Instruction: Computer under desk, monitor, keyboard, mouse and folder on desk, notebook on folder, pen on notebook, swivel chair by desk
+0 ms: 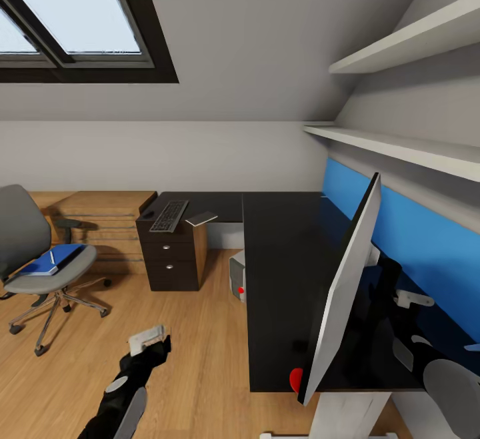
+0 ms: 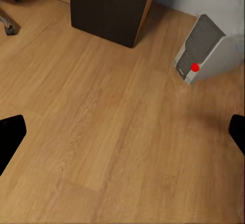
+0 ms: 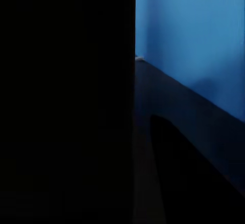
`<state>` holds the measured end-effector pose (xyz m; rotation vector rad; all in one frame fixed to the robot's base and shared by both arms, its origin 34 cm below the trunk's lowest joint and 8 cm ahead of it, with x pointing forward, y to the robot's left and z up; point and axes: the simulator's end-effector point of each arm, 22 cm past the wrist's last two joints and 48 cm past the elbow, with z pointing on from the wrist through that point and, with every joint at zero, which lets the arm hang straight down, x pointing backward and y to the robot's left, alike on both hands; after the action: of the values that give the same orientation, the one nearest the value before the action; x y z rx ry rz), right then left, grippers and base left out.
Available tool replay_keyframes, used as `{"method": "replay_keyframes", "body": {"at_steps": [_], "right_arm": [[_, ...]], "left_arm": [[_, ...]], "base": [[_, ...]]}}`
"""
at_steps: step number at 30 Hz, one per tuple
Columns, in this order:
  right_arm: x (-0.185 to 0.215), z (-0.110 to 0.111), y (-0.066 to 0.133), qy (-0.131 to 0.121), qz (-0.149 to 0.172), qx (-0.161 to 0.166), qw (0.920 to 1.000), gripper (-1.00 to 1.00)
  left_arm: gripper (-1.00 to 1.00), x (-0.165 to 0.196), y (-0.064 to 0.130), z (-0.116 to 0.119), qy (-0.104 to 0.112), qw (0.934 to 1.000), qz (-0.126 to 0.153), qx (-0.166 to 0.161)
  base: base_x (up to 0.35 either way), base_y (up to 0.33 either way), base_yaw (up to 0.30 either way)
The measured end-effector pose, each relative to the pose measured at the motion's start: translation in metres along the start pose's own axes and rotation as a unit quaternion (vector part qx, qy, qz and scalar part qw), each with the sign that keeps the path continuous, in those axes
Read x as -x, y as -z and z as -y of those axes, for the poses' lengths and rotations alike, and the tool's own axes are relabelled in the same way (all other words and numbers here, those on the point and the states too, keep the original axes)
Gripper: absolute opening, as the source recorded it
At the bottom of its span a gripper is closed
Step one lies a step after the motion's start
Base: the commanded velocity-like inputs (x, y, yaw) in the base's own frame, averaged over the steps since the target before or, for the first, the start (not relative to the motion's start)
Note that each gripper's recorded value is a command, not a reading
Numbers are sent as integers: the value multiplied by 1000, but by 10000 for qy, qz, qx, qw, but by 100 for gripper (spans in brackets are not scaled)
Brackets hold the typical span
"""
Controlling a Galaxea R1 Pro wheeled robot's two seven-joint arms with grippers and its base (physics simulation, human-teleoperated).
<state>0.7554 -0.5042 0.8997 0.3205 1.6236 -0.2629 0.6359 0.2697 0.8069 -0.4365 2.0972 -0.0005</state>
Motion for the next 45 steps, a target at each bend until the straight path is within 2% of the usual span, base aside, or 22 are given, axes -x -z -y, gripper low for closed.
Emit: {"method": "replay_keyframes", "body": {"at_steps": [1,3,5,7,9,11,12,16,19,25,45], "right_arm": [[0,0,0,1,0,0,10000,-100],[0,0,0,-1,-3,-4,10000,-100],[0,0,0,-5,-6,-7,10000,-100],[-1,0,0,-14,-17,-18,10000,-100],[-1,0,0,-22,-24,-24,10000,-100],[-1,1,0,-24,-26,-25,10000,-100],[-1,1,0,-25,-27,-26,10000,-100],[-1,-1,0,20,-25,21,10000,-100],[-1,-1,1,17,-28,16,10000,-100],[-1,0,0,23,-32,11,10000,-100],[3,-1,0,61,-20,15,10000,-100]], "left_arm": [[100,13,4,4,15,10000,66,-55],[100,61,21,19,111,9988,413,-255],[100,91,35,28,235,9967,672,-398],[100,107,45,36,379,9948,786,-532],[100,100,50,49,394,9944,715,-669],[100,79,57,69,291,9946,542,-833],[100,75,58,71,267,9949,506,-828],[100,56,59,63,197,9980,350,-489],[100,50,59,60,174,9986,299,-397],[100,44,57,58,140,9991,232,-336],[100,44,58,59,150,9991,211,-323]], "base": [[0,0,0],[0,0,0],[0,0,0],[0,0,0],[0,0,0],[0,0,0],[0,0,0],[118,0,0],[251,0,0],[175,0,0],[7,0,0]]}}
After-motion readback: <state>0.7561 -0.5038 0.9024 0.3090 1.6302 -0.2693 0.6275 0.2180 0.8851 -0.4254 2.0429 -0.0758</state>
